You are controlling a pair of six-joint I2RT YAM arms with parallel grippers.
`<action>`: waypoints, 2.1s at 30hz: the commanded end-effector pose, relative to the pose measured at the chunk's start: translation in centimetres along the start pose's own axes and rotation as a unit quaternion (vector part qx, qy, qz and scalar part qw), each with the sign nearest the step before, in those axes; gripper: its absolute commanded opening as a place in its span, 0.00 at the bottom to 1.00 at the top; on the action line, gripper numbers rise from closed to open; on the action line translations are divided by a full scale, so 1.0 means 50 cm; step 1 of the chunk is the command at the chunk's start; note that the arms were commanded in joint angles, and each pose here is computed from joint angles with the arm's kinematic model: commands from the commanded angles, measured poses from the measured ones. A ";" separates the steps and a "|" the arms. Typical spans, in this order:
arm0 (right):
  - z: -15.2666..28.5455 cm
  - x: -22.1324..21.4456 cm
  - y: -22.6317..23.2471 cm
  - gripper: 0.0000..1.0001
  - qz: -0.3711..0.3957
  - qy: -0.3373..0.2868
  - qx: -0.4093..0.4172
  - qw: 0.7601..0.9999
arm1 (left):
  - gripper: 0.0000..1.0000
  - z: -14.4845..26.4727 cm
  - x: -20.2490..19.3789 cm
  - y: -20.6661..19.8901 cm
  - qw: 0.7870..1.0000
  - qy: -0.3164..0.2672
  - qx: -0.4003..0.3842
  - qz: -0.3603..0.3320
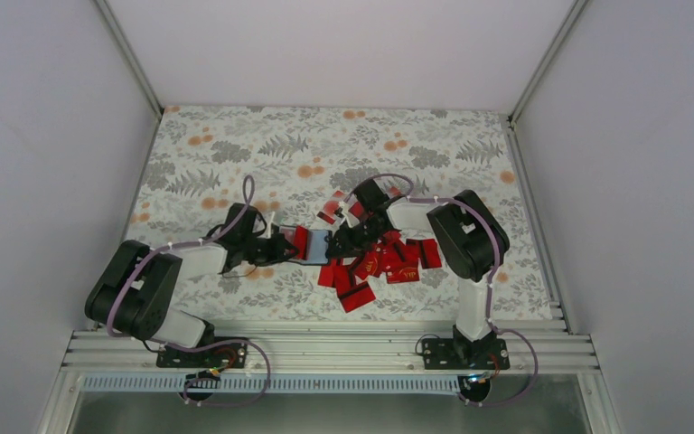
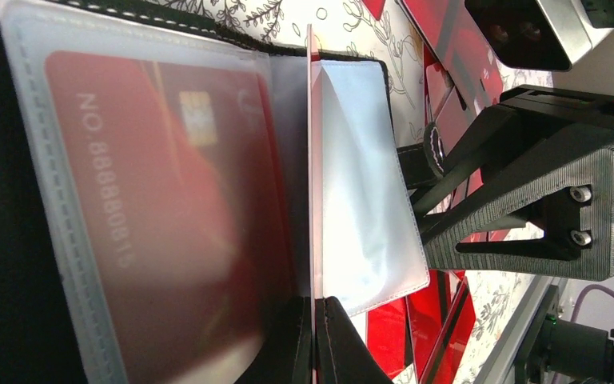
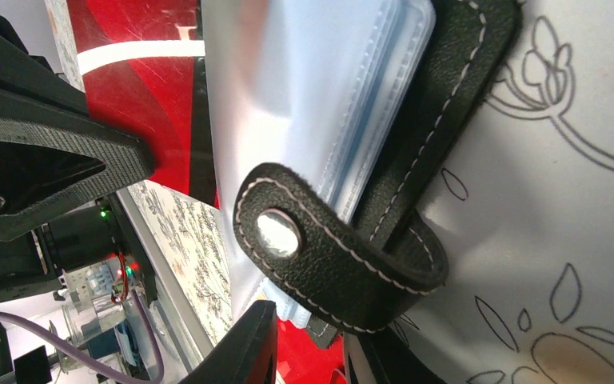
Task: Put the credit cards into the card holder
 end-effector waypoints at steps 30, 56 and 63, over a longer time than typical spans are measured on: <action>-0.031 0.005 -0.044 0.22 -0.005 -0.002 -0.047 0.999 | 0.02 0.001 -0.043 0.019 0.998 -0.041 -0.025 0.048; -0.039 0.017 -0.043 0.21 -0.007 -0.008 -0.044 0.999 | 0.50 0.014 -0.023 0.009 0.999 0.022 0.022 0.031; -0.040 0.021 -0.042 0.21 -0.004 -0.012 -0.042 0.999 | 0.72 0.033 0.008 -0.002 0.995 0.062 0.077 0.014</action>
Point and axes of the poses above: each gripper's point midway between its finger pads, its own z axis back along the fingers, its own y axis along the line the jaws close on, x = y × z, the point moved 10 cm from there along z, back along the fingers, and after that the axes turned 15 degrees about -z, right-handed, at the moved point
